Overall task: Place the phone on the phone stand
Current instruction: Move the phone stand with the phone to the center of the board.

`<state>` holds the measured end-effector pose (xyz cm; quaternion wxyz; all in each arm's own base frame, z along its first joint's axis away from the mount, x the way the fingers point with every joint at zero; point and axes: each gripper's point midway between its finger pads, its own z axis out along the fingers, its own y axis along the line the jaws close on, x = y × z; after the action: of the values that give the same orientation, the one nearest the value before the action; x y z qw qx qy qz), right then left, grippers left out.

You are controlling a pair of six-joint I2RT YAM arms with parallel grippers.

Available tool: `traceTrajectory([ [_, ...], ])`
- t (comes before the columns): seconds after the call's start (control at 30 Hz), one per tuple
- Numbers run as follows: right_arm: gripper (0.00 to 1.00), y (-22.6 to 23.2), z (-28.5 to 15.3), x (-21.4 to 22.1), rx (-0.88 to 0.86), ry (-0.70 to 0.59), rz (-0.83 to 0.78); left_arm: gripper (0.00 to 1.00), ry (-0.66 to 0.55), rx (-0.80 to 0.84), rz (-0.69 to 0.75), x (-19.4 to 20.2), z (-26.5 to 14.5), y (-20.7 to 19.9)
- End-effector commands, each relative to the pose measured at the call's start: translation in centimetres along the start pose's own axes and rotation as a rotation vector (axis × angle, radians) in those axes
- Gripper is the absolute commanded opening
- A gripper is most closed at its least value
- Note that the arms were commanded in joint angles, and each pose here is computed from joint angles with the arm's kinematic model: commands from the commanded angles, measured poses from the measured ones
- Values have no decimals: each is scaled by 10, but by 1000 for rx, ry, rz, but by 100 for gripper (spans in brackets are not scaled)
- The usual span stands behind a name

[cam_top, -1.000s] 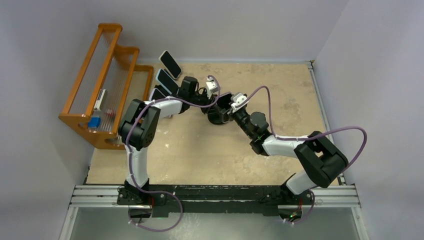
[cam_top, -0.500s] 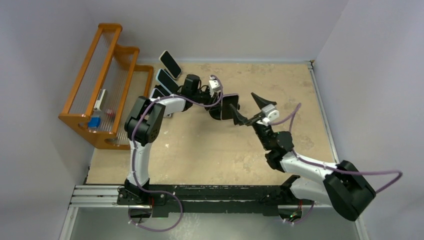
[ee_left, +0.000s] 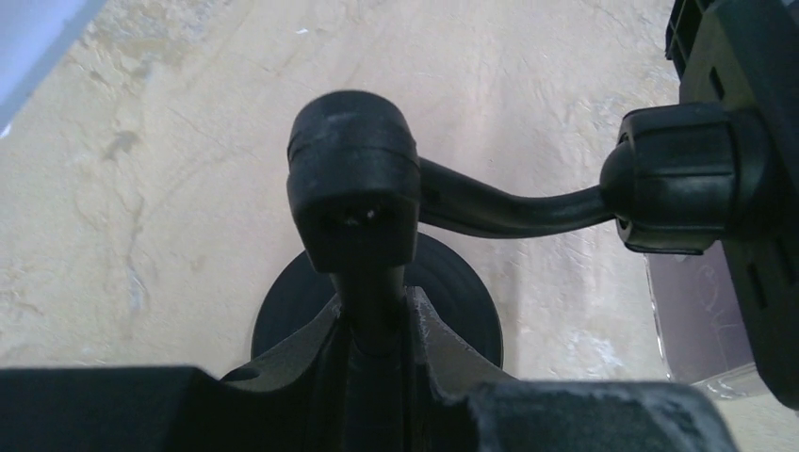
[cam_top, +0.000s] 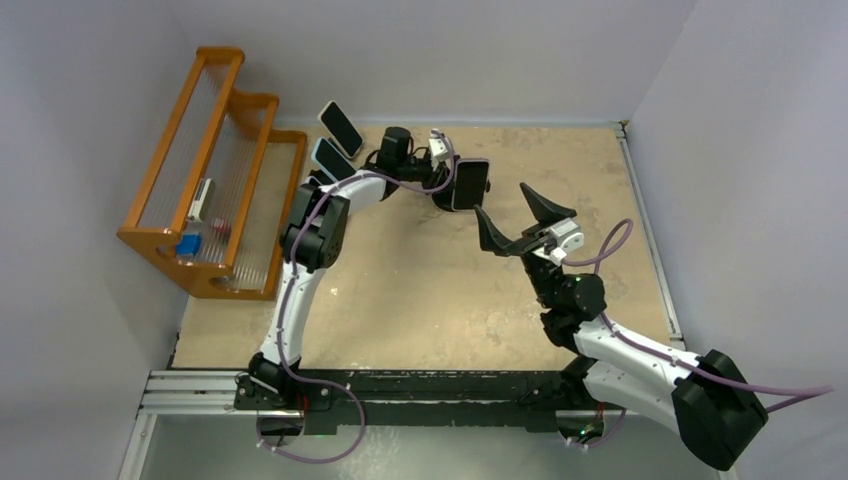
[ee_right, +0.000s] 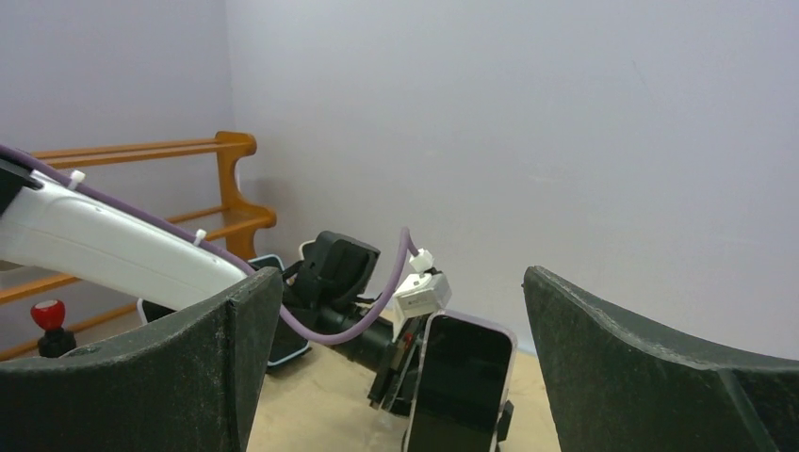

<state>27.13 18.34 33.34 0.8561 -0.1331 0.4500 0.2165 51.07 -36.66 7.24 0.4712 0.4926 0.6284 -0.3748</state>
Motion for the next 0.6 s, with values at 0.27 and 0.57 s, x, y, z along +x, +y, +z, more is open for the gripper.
traceTrajectory([
  [0.27, 99, 10, 5, -8, -66, -16, -19, 54, -38, 83, 24, 19, -5, 40],
  [0.57, 99, 10, 3, -12, -65, -3, 3, 87, -66, 38, 77, -21, -53, 8],
])
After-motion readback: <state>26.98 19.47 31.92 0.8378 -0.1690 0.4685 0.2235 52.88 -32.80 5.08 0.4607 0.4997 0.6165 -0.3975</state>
